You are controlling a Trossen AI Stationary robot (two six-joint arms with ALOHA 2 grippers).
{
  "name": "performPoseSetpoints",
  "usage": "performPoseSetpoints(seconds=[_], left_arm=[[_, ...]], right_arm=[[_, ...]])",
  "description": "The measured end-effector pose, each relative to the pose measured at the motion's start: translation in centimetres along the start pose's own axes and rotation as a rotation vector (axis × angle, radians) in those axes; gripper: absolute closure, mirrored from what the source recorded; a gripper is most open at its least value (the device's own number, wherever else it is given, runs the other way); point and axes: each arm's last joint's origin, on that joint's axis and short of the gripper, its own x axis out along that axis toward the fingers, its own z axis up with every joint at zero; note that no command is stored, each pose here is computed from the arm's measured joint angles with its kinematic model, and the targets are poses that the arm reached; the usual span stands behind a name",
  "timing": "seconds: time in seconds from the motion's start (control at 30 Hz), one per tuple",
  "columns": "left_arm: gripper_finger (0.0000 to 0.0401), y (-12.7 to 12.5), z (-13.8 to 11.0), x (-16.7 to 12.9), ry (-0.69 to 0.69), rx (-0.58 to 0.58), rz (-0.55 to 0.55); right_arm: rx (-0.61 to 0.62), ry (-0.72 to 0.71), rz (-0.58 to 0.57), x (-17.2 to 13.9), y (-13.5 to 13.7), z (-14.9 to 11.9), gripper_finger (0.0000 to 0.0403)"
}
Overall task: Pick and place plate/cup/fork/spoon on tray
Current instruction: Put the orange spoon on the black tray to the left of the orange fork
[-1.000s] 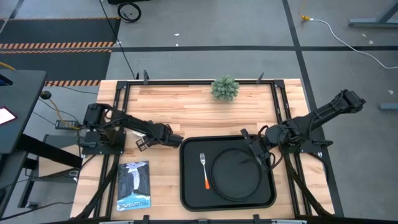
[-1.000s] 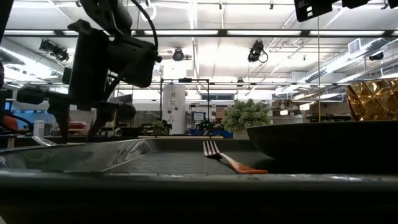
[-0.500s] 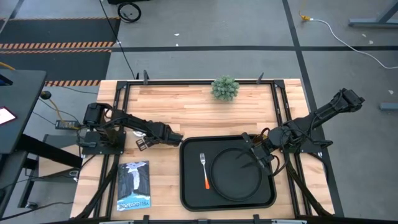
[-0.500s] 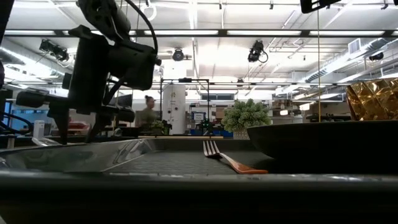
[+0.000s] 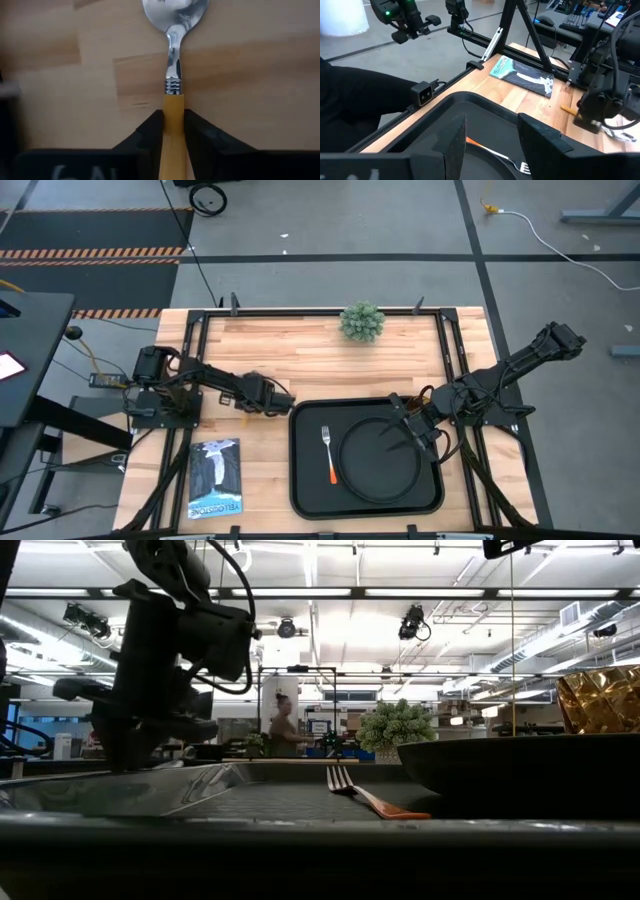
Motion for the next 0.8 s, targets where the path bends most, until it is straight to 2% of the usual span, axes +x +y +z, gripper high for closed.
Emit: performPoseSetpoints(seconds=[0.2,0.37,0.6,0.73,0.8], left_arm=[[0.0325,0.01,-0.26,-0.04,-0.019,0.333,0.006],[0.0324,-0.01,-0.20,-0.02,-0.045,0.491,0.014],[0.0324,-0.01,-0.21,0.00,-0.052,0.500,0.017],[0.0318,0.01,-0.19,0.02,-0.060,0.401,0.018],[0.0307,0.04,-0.22,-0.12,-0.066,0.391,0.012]], right_arm=[[0.001,-0.008,-0.001,0.00,-0.01,0.08,0.0220],[0.001,-0.007,-0.001,0.00,-0.01,0.07,0.0220],[0.005,-0.005,-0.012,-0.01,-0.24,0.02,0.0220],[0.009,-0.003,-0.022,-0.02,-0.44,-0.03,0.0220],[0.015,-0.002,-0.025,-0.03,-0.52,-0.04,0.0220]])
